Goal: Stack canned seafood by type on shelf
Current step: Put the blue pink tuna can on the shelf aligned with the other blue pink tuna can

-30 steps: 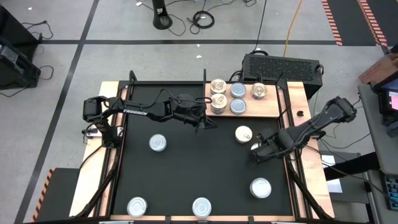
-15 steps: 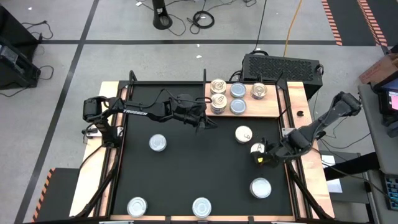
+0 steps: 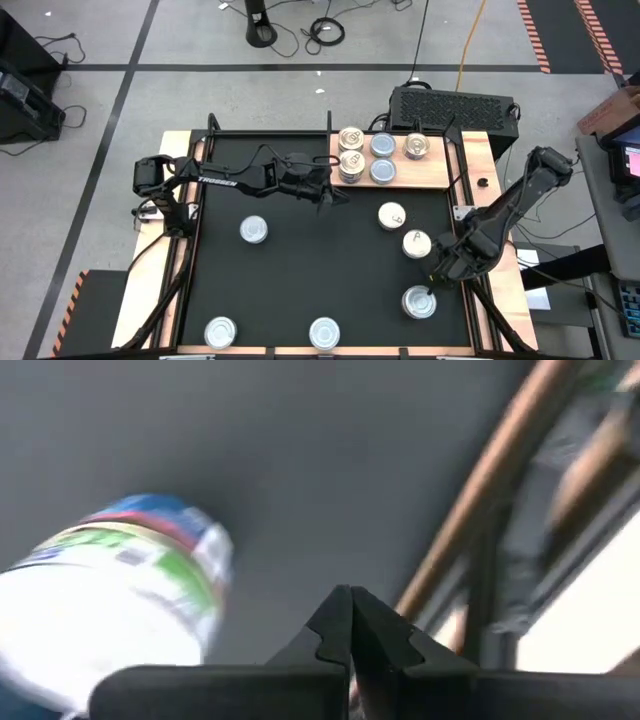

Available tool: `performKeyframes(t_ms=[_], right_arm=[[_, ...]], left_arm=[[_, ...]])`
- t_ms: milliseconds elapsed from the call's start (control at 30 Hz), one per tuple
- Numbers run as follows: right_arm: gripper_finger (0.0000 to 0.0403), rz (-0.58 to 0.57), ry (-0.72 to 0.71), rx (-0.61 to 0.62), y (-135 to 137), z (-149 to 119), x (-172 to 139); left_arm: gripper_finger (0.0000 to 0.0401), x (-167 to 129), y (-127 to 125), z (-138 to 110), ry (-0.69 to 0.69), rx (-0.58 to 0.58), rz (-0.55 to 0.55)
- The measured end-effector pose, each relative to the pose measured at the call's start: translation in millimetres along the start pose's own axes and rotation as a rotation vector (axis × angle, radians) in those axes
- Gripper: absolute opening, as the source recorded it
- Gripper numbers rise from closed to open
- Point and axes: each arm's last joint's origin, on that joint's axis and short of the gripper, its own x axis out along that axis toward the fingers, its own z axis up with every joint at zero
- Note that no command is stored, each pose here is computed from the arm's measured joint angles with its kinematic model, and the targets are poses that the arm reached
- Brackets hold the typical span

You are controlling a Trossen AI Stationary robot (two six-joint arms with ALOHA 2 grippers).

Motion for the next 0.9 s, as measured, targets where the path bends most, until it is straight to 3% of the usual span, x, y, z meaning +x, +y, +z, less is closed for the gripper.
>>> performKeyframes(t_ms=[167, 400, 633, 900], right_arm=[[0.0, -0.087, -0.05, -0.035, -10.9, 10.0, 16.4], [0.0, -0.121, -0.066, -0.079, -16.6, 16.1, 28.2], [0.0, -0.014, -0.181, -0.065, -10.2, 18.7, 28.6], [0.0, 0.053, -0.22, -0.032, -1.7, 27.1, 26.4]], left_arm=[[0.0044, 0.0, 0.0, 0.4, -0.007, -0.032, 0.004], [0.0044, 0.2, -0.8, 0.4, -0.011, -0.067, 0.001], [0.0044, 0.2, -0.6, 0.6, -0.017, -0.075, 0.009], [0.0044, 0.2, -0.3, 0.9, -0.025, -0.074, 0.02]])
